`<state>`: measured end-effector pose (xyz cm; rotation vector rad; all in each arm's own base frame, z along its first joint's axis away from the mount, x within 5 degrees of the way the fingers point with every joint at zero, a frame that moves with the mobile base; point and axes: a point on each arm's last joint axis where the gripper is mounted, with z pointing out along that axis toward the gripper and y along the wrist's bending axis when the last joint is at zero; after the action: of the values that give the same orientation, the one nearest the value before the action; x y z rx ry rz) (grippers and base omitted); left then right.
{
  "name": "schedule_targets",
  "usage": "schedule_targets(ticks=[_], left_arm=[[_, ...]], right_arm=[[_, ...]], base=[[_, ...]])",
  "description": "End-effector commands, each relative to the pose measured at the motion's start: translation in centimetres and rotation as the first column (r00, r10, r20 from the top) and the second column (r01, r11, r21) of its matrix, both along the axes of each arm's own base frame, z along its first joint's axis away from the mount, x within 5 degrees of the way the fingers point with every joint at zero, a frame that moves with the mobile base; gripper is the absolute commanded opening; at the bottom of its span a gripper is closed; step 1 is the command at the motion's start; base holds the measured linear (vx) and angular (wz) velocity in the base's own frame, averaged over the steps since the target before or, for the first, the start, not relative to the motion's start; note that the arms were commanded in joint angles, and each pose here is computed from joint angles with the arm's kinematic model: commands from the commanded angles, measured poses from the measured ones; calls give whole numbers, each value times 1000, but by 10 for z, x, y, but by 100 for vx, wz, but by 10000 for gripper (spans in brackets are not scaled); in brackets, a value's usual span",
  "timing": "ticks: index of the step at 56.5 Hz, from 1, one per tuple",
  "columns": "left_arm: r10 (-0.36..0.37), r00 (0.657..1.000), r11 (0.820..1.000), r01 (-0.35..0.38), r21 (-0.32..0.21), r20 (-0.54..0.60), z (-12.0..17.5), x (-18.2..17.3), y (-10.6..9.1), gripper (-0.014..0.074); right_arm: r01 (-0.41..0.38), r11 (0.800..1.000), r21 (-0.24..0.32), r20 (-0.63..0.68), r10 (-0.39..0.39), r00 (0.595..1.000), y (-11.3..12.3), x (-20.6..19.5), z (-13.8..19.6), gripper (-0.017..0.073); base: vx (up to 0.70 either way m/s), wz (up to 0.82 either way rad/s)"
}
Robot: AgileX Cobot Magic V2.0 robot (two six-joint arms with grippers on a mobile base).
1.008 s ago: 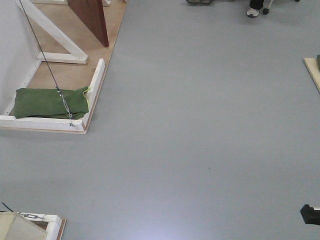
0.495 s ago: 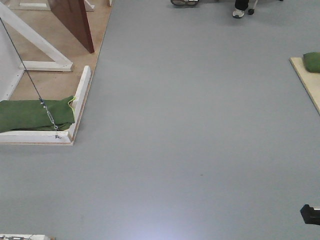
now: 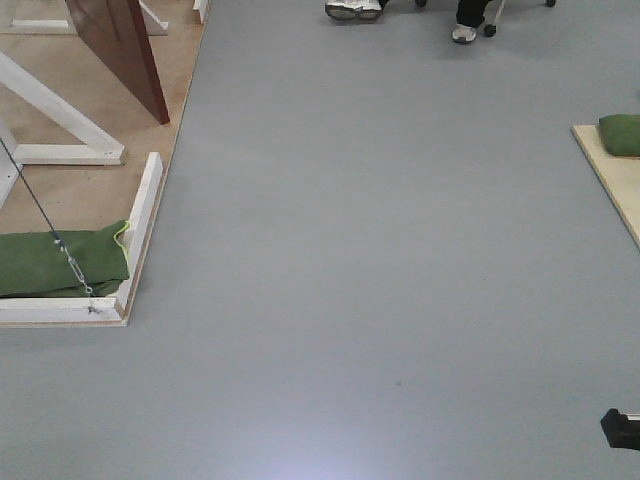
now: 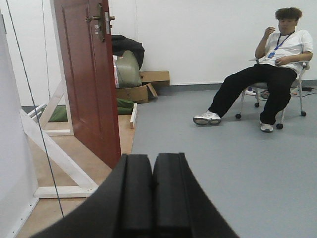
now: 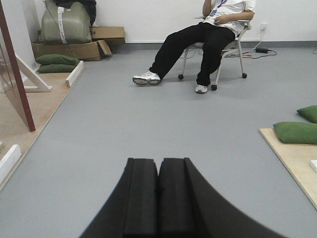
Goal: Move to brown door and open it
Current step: 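Drive the base forward toward the brown wooden door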
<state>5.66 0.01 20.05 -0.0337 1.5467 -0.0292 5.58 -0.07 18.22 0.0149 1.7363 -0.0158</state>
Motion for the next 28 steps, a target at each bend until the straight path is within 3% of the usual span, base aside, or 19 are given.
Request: schedule_targets(ticks=[1,28], left_arm=[[0,994,1000,1,-9,113,14,-3,0,-6],[0,994,1000,1,-9,113,14,-3,0,-6]], right_arm=[[5,1000,-10,86,-4,996,0,0,6,0],[5,1000,-10,86,-4,996,0,0,6,0]], base=[[24,0],[25,8]])
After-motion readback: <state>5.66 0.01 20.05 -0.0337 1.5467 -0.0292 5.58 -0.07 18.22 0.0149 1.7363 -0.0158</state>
